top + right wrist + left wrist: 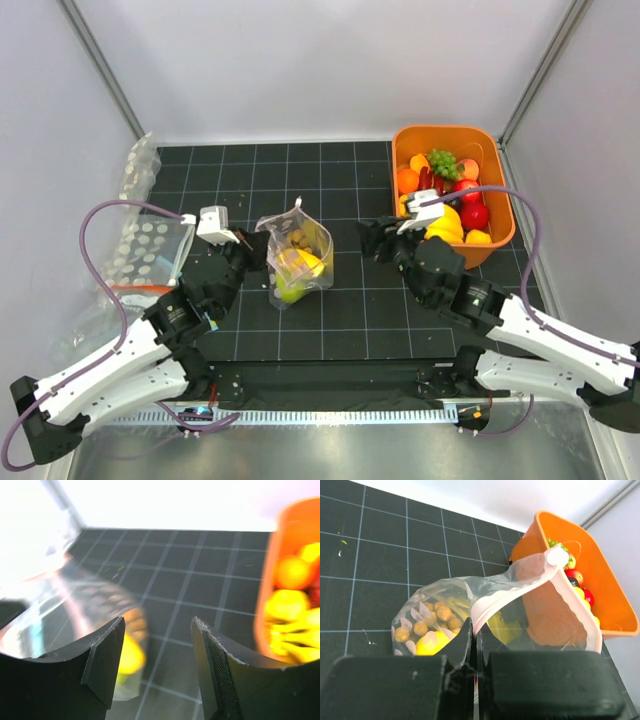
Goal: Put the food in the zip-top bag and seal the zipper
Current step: Adjust the bin at the center of the board.
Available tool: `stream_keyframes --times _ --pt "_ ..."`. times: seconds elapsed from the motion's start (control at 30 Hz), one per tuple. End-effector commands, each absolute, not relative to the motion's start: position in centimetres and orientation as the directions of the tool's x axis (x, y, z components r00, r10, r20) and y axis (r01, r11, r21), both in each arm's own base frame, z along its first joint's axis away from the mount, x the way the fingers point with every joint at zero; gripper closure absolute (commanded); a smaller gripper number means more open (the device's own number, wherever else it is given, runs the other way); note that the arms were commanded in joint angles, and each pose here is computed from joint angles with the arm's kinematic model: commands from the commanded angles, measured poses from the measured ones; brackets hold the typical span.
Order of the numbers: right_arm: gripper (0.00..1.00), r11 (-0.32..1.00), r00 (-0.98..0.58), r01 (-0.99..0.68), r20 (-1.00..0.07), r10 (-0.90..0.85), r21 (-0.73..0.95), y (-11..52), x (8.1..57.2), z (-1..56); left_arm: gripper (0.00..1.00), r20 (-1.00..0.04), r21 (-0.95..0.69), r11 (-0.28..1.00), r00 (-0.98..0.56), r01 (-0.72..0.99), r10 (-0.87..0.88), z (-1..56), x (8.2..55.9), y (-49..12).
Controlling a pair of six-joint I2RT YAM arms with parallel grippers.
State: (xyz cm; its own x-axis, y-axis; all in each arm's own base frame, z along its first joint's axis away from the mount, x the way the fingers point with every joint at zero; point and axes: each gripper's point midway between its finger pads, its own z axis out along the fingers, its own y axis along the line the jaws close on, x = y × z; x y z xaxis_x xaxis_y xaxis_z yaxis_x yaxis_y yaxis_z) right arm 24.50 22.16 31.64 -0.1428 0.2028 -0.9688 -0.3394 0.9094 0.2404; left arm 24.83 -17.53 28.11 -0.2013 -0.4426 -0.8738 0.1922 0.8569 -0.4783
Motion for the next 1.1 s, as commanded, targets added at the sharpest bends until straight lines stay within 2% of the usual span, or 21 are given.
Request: stream_keyframes --times 0.0,0.23,0.37,0.53,0.67,0.83,1.03,1.07 --pt "0.38 0.939 -0.095 -0.195 -0.959 0.268 0.282 17.8 26.0 33.2 0.99 -0.865 -0.499 0.852 -0.156 0.159 -0.478 30.0 25.5 -17.2" --pt "0.36 0.942 -0.155 0.030 -0.929 0.335 0.335 12.0 30.7 30.0 1.00 -0.884 -0.461 0.867 -0.187 0.192 -0.428 28.0 26.1 -18.8" --pt "0.36 0.937 -0.228 0.114 -0.910 0.347 0.329 10.7 33.6 27.5 1.00 -0.900 -0.433 0.877 -0.155 0.206 -0.408 27.8 26.6 -19.0" --pt "0.37 0.919 -0.349 0.225 -0.854 0.387 0.324 9.2 36.5 22.4 1.00 -0.920 -0.391 0.894 -0.138 0.219 -0.368 26.9 27.0 -19.4" --pt "0.38 0.883 -0.409 0.289 -0.786 0.463 0.370 8.8 37.1 19.1 0.99 -0.920 -0.389 0.894 -0.137 0.223 -0.367 26.8 26.9 -19.3" --pt "0.42 0.798 -0.349 0.453 -0.745 0.568 0.397 6.0 35.7 17.8 1.00 -0.917 -0.399 0.890 -0.126 0.223 -0.379 27.0 26.8 -19.0" --pt "0.42 0.726 -0.221 0.531 -0.755 0.617 0.437 3.5 33.4 19.2 1.00 -0.916 -0.399 0.889 -0.127 0.224 -0.380 27.0 26.8 -19.1" --pt "0.39 0.723 -0.214 0.532 -0.756 0.618 0.440 3.3 33.2 19.2 0.99 -0.916 -0.399 0.889 -0.128 0.225 -0.379 27.0 26.8 -19.1"
